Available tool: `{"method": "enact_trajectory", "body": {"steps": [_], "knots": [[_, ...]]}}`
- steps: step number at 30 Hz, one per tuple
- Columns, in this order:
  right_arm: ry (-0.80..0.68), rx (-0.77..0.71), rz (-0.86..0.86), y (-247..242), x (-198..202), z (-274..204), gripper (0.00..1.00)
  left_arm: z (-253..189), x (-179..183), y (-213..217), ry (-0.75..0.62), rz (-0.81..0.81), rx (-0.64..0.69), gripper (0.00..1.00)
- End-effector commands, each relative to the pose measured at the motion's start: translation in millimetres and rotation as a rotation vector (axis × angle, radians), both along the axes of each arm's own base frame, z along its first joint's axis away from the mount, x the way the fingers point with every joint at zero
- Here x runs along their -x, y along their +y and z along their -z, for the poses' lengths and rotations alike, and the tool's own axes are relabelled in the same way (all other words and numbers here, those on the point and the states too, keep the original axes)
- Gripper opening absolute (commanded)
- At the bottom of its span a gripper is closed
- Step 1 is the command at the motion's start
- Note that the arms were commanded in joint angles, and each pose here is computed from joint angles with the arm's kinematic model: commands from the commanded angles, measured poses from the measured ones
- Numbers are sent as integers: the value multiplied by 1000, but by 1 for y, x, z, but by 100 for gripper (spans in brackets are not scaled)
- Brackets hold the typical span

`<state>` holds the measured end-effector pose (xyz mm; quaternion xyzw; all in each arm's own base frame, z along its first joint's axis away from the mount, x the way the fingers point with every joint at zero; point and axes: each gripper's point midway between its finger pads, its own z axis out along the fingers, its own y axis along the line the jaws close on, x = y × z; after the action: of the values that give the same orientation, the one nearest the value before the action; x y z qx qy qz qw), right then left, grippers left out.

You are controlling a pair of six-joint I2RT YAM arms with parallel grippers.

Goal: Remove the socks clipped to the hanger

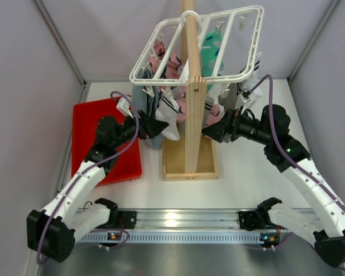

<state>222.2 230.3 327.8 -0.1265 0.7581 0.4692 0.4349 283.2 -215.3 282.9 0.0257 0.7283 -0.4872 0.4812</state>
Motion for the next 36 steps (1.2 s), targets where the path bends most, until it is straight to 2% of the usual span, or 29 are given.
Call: {"method": "enact_trajectory", "body": {"steps": [1, 6, 12, 13, 16, 17, 19, 20, 23, 28, 36], "knots": [[-99, -65, -16, 12, -10, -22, 97, -47, 15, -13, -101, 84, 67, 87], [-136, -49, 51, 11, -30, -23, 93, -62, 29, -25, -121, 155, 86, 83], [-151, -46, 81, 16, -51, -17, 84, -66, 29, -24, -117, 143, 100, 84], [-147, -44, 71, 19, -52, -16, 76, -65, 29, -24, -113, 146, 98, 84], [-131, -48, 59, 24, -58, -12, 62, -63, 26, -29, -102, 170, 92, 86], [-113, -50, 48, 27, -57, -8, 45, -64, 24, -32, -96, 184, 90, 87], [-136, -99, 35, 31, -58, -20, 30, -63, 25, -37, -91, 223, 84, 91], [-131, -117, 12, 34, -55, -21, 16, -60, 23, -41, -84, 240, 77, 92], [-124, -194, -29, 41, -49, -36, 0, -57, 22, -46, -96, 262, 58, 98], [-96, -296, -85, 50, -40, -59, 0, -47, 13, -44, -93, 199, 37, 98], [-43, -395, -192, 68, -30, -73, 0, -59, 8, -55, -103, 234, 44, 98]]}}
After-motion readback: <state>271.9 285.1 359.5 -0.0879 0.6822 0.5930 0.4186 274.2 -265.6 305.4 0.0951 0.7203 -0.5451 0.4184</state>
